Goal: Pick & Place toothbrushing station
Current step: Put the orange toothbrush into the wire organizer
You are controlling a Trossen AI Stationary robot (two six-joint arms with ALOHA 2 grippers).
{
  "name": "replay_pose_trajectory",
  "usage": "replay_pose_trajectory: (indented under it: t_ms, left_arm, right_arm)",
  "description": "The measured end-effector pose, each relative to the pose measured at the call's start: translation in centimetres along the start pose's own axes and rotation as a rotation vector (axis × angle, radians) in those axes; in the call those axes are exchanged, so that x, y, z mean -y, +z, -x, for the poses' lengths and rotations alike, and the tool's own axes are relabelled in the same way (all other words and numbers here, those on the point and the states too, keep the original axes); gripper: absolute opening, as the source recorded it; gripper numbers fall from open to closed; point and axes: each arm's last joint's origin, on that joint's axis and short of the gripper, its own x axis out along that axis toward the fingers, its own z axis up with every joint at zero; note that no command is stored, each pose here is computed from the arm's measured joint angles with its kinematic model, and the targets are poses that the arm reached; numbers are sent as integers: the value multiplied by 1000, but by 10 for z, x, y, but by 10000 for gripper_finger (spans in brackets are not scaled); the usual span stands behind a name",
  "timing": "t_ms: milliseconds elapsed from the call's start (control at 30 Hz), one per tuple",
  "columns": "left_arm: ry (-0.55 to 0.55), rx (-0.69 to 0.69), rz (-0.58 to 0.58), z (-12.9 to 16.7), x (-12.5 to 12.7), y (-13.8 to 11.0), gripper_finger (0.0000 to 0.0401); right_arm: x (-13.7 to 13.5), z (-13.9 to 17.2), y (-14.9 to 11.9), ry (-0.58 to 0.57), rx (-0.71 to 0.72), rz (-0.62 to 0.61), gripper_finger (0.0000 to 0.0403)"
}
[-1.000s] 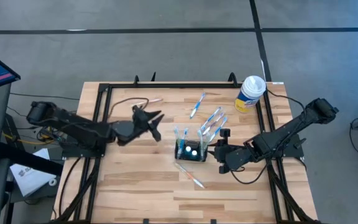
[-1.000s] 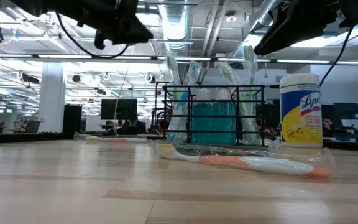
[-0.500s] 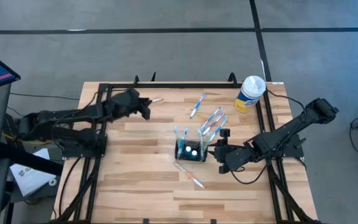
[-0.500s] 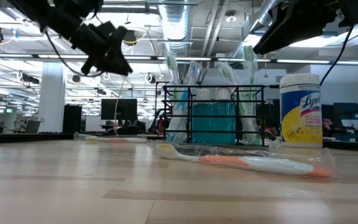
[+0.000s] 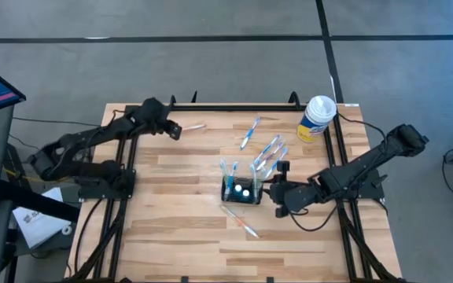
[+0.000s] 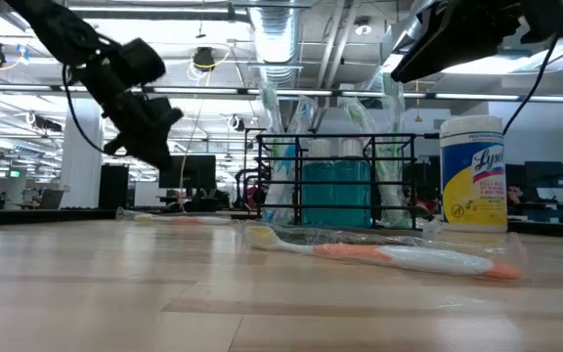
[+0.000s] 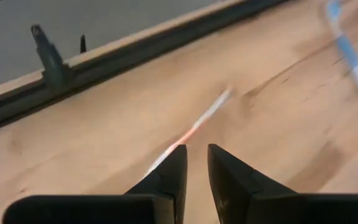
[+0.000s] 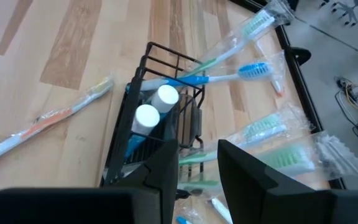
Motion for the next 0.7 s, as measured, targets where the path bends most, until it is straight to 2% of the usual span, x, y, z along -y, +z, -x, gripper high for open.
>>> replay_pose_trajectory:
  t_ms: [133,333,467,700]
  left_arm:
    - [32,-77,-2,-16,-8,-5,61]
    - [49,-213,-98,-43,-9,-7,76]
    - [57,-290,-114,-58,-7,-5,83]
    - [57,-352,-246,-59,-6,4,86]
  right_arm:
    - [4,-3,0,-12,-7,-10,103]
    - [10,-7,-1,-32,-20,-21,103]
    - [10,-7,-1,-33,-21,-23,103]
    - [10,-7,-1,-28,-20,-24,103]
